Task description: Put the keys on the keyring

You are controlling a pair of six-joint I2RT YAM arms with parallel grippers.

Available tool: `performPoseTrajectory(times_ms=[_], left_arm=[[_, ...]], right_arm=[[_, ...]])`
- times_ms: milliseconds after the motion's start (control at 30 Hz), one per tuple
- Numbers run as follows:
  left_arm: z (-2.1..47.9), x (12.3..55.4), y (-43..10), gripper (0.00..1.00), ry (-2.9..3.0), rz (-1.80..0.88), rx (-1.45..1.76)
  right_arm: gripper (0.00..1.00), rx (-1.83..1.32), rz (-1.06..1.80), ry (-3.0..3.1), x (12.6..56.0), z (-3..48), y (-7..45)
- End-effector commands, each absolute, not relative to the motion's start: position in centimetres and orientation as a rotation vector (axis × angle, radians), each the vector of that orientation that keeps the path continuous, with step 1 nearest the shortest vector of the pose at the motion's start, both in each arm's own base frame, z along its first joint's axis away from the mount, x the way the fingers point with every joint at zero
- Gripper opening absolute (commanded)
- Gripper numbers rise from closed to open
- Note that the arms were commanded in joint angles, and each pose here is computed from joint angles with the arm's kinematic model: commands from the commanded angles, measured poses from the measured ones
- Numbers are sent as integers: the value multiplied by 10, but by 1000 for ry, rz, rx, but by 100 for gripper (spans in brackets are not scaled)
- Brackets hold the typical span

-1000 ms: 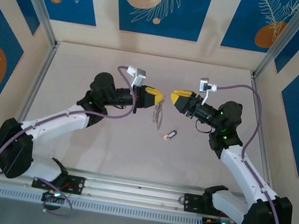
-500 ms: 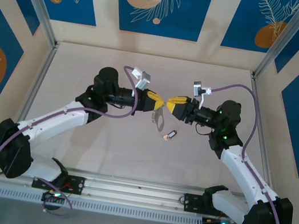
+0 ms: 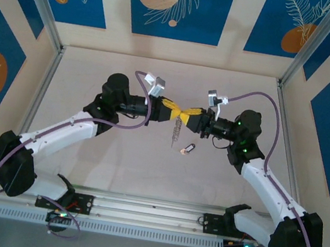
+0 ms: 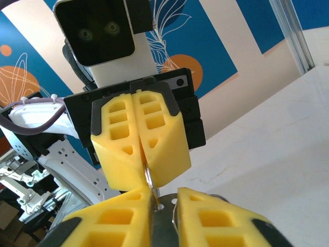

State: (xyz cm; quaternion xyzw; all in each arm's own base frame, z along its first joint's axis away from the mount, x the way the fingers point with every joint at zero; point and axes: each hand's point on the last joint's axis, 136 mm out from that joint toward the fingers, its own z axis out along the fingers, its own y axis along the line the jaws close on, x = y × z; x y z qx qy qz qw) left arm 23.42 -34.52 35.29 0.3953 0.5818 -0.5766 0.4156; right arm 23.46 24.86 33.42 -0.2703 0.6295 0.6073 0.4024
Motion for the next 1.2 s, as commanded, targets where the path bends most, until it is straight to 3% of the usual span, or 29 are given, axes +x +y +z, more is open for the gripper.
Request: performPoseTrajectory(times_ms=[0,233,433,600,667,767,933,1167], left_arm=[[370,229,-345,0,1377,-1466,1023],[366,227,-346,0,1384,-1482,1035],[364,225,-346,0,1390,-1499,1045],[366,229,-345,0,1395,-1485,1010],[370,233,-342,24,1393,-1464,955],[379,243,-332,52,1383,-1407,838],[390,256,-310,63,1359,-1322,632],[392,260,-301,62,1325,-1380,507]], right_arm=[[17,-687,1517,1558,238,344,251],[18,-672,1499,1545,241,350,248],[0,-660,1512,1535,244,353,249],[0,-606,1505,1527,251,352,248],[0,-571,1499,1523,255,352,246],[0,-522,1495,1511,259,352,243],[0,-466,1488,1480,260,356,240],[0,-456,1493,1450,255,363,244]])
